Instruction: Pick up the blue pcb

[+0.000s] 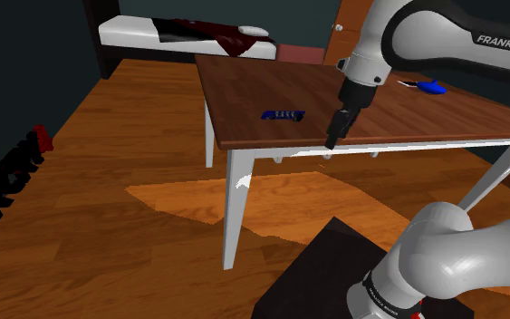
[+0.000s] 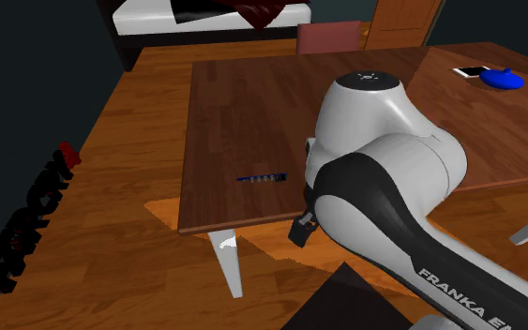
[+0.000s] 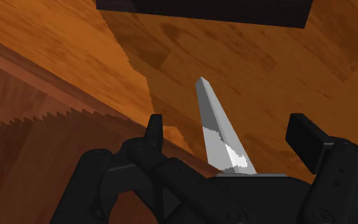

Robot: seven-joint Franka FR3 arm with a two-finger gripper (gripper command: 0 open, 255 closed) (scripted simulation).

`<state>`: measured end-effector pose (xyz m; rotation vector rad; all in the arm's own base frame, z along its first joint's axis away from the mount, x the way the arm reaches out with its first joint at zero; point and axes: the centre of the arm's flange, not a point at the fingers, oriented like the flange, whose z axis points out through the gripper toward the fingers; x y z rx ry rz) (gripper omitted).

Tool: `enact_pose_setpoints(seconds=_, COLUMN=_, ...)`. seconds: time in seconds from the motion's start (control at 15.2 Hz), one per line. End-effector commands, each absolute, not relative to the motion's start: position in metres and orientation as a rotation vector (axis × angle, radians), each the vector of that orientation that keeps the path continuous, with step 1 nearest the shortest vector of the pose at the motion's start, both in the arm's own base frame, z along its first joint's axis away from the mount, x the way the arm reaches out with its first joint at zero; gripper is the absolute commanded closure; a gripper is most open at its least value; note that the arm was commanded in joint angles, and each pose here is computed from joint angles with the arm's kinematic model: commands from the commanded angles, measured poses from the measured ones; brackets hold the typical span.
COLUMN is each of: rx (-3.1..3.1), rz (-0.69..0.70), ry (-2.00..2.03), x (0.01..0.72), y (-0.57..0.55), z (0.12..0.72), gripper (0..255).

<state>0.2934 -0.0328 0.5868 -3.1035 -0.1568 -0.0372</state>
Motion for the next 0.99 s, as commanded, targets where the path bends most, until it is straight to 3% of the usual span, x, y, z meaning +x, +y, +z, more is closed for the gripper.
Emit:
enact_pose_setpoints(seconds=0.0, rx=-3.104, rz=-0.037, ry=-0.157, x=0.293, y=-0.033, z=0.587, gripper=0)
enact_pose_setpoints(seconds=0.92, rx=-3.242, rz=-0.868, ry=-0.476, x=0.397, y=-0.007, z=0.589, gripper=0)
